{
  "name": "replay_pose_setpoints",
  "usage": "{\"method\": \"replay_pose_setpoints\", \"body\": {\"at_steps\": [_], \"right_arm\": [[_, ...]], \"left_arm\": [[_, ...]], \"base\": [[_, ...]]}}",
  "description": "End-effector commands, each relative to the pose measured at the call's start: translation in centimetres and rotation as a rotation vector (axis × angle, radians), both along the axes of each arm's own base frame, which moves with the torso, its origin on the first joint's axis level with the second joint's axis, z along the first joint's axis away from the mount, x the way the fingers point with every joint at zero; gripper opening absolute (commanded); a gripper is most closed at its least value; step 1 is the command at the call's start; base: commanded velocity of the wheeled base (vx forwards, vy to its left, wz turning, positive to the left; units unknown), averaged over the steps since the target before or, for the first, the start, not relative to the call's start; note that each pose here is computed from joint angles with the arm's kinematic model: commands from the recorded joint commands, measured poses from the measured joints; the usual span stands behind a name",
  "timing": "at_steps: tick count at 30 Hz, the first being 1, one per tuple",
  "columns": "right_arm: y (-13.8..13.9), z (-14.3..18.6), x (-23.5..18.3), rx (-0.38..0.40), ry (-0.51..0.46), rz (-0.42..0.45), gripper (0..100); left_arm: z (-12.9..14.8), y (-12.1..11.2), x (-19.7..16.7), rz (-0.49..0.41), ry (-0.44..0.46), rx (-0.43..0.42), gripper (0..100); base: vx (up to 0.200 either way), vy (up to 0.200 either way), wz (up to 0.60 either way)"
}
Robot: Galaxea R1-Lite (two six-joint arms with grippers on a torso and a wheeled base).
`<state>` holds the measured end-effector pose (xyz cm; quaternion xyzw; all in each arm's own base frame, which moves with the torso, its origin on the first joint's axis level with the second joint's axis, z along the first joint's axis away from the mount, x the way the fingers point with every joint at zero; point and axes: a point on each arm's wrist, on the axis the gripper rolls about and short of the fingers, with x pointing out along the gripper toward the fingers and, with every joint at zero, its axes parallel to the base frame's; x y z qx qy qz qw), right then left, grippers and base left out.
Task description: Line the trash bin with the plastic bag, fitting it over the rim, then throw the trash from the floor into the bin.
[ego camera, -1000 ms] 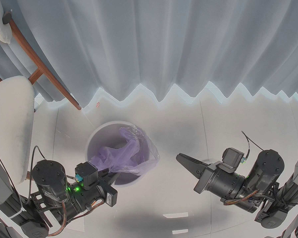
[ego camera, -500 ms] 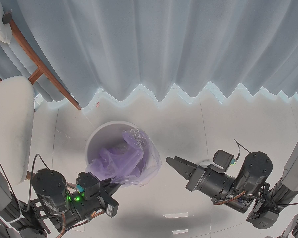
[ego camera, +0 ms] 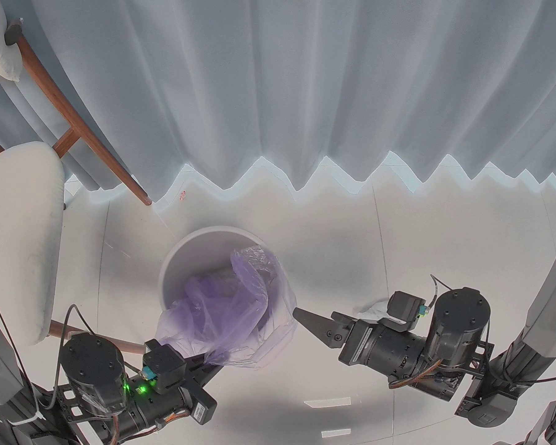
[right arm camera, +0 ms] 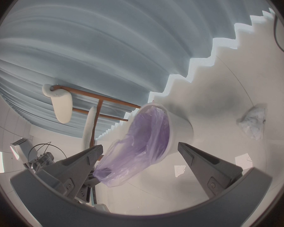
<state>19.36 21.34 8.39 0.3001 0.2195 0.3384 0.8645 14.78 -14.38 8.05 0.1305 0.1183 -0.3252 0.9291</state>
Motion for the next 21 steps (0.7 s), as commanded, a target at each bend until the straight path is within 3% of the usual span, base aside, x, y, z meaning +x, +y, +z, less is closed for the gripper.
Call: {"method": "replay_pose_setpoints", "body": {"at_steps": [1, 17, 21], "right_arm": [[0.1, -0.2, 0.1, -0.013, 0.016, -0.005, 100], [0.7, -4.9, -0.5, -0.180, 0.142, 0.010, 100], [0.8, -5.0, -0.6, -0.171, 0.136, 0.011, 100]], "left_arm": [[-0.3, -0.1, -0.5, -0.023, 0.011, 0.014, 0], [-0.2, -0.6, -1.6, -0.080, 0.009, 0.013, 0], [0.3, -0.5, -2.0, -0.110, -0.017, 0.008, 0]], "base": [[0.000, 0.000, 0.00], [0.000, 0.000, 0.00], [0.000, 0.000, 0.00]]}}
